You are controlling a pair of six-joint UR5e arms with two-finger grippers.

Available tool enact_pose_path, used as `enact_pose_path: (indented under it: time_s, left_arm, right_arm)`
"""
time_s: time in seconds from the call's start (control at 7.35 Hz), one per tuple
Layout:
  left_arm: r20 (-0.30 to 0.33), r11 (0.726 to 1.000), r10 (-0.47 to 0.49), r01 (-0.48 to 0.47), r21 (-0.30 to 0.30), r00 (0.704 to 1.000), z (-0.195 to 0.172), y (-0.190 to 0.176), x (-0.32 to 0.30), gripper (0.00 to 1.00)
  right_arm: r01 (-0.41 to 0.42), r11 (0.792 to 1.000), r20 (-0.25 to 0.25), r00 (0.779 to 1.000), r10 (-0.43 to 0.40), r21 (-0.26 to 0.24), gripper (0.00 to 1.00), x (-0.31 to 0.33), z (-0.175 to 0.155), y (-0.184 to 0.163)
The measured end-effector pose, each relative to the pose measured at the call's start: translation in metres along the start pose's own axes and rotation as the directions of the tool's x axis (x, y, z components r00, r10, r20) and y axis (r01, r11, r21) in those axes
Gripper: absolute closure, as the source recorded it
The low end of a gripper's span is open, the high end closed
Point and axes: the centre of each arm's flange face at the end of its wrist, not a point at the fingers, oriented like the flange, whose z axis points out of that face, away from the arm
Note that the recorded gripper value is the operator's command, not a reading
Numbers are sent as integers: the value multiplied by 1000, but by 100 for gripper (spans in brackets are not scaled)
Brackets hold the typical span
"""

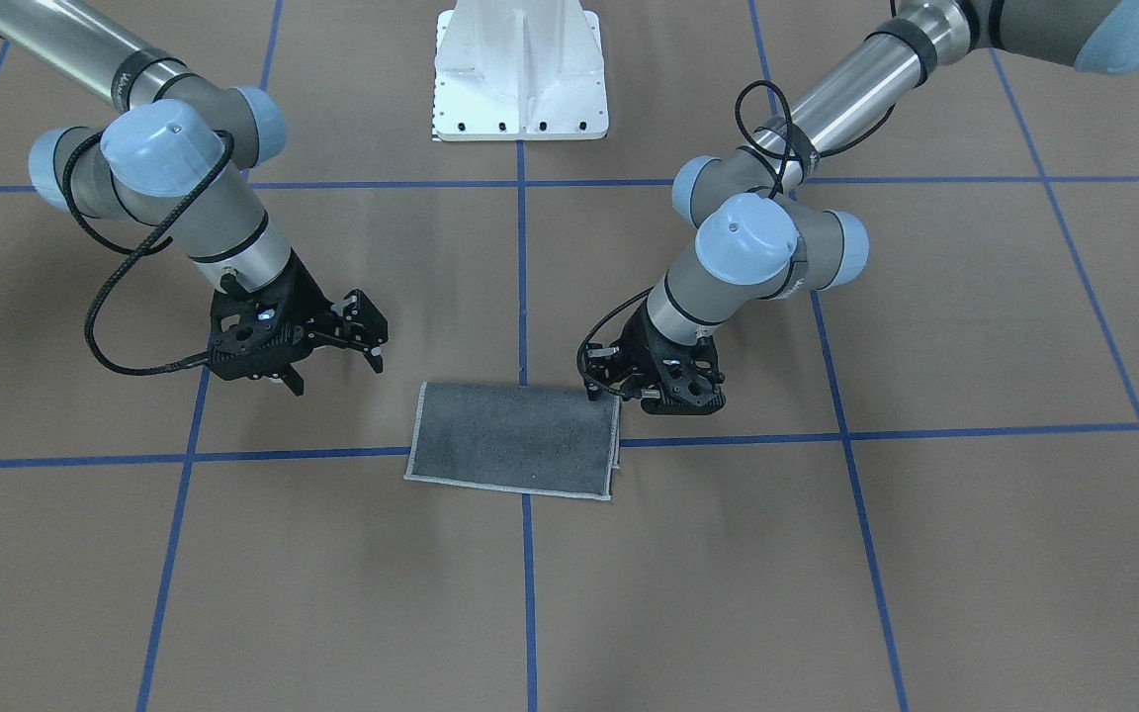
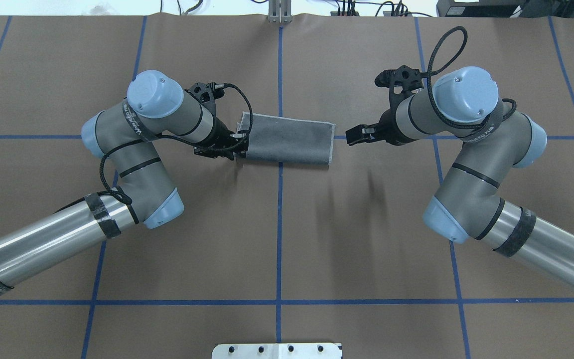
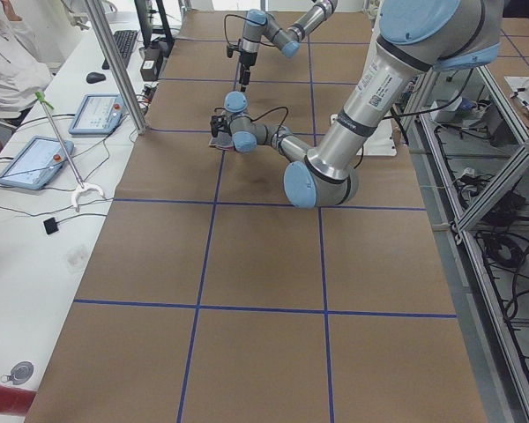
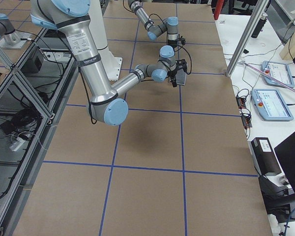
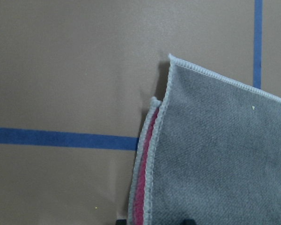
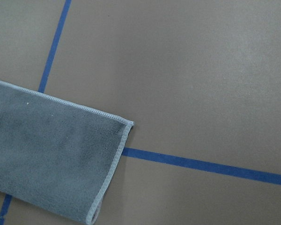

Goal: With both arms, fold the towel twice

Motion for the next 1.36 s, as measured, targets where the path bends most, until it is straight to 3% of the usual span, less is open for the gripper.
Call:
enact_pose_path:
  time_s: [0.14, 0.27, 0.95, 1.36]
  left_arm:
    - [0, 1000, 11, -11, 0, 1000, 0, 0, 0, 93]
    - [-1, 1000, 16, -16, 1, 1000, -1, -1, 0, 100]
    - [-48, 1000, 29, -28, 4, 998, -17, 7, 19, 100]
    - [-103, 1000, 3, -4, -15, 995, -27, 39, 48, 100]
  right_arm:
    - [0, 1000, 0, 1000, 0, 0, 2, 0, 0, 0]
    - [1, 1000, 1, 1000, -1, 0, 2, -1, 0, 0]
    - [1, 1000, 1, 1000, -1, 0, 2, 0, 0, 1]
    - [0, 1000, 1, 1000, 0, 0, 2, 0, 0, 1]
